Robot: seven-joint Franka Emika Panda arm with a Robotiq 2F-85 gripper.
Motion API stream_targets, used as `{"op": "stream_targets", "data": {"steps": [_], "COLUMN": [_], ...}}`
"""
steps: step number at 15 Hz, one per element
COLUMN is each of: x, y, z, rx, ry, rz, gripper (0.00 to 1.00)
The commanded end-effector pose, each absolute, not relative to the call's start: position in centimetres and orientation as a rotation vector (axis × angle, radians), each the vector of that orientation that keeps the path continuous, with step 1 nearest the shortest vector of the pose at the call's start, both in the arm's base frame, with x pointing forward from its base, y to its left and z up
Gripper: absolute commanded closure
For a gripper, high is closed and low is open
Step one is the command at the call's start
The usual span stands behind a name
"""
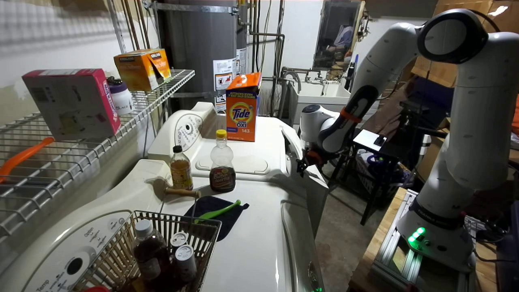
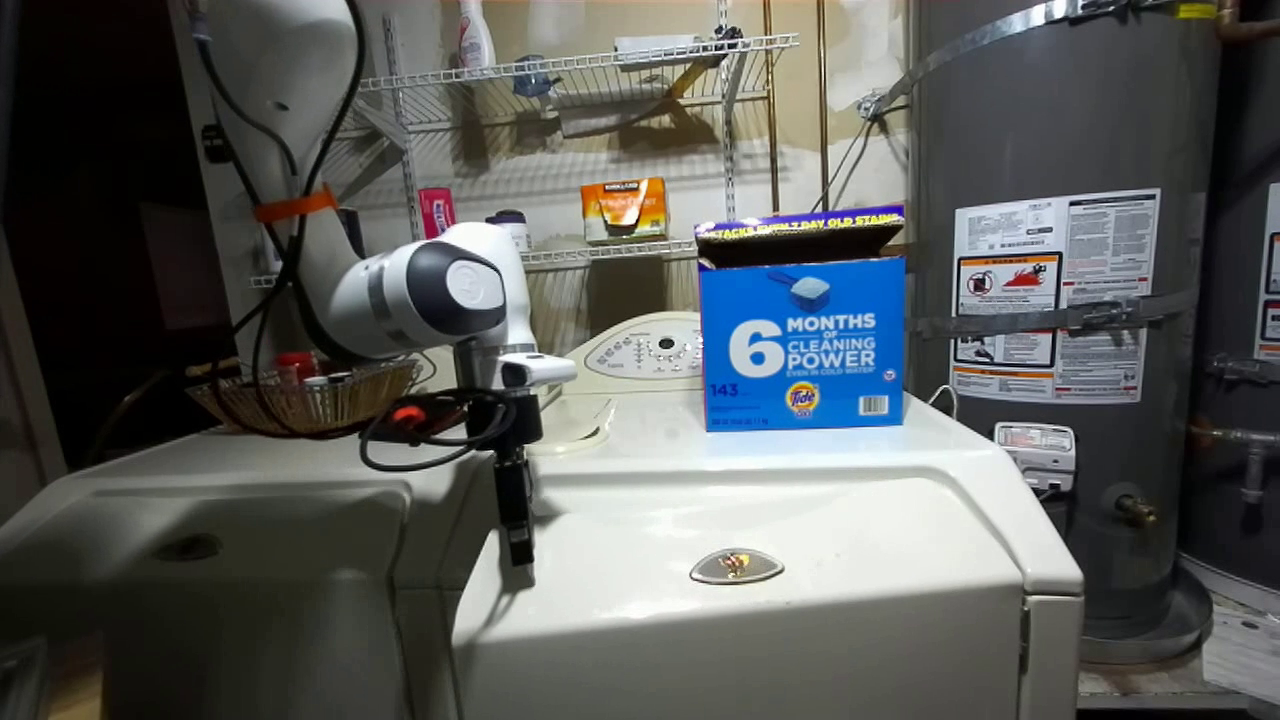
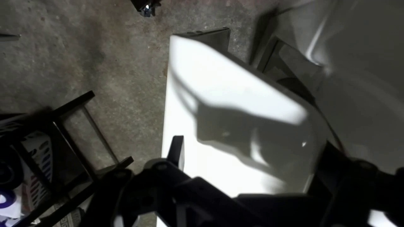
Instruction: Open the door of the tumble dryer
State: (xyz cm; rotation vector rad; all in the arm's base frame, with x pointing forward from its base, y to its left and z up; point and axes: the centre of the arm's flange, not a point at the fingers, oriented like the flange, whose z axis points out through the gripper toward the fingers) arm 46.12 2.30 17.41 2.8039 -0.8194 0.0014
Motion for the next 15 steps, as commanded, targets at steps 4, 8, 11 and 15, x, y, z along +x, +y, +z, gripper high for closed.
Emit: {"op": "stream_targets", "data": {"steps": [4, 8, 11, 15], "x": [40.3, 36.9, 34.3, 32.9], "y": [-4.6, -7.6, -10.0, -13.4], "z": [19.9, 19.1, 18.1, 18.6], "rx": [2.867, 2.909, 2.909, 2.832], "ry": [-0.643, -0.439, -0.295, -0.114], "rz": [-0.115, -0.167, -0.19, -0.174], "gripper": [0.0, 0.0, 0.0, 0.0]}}
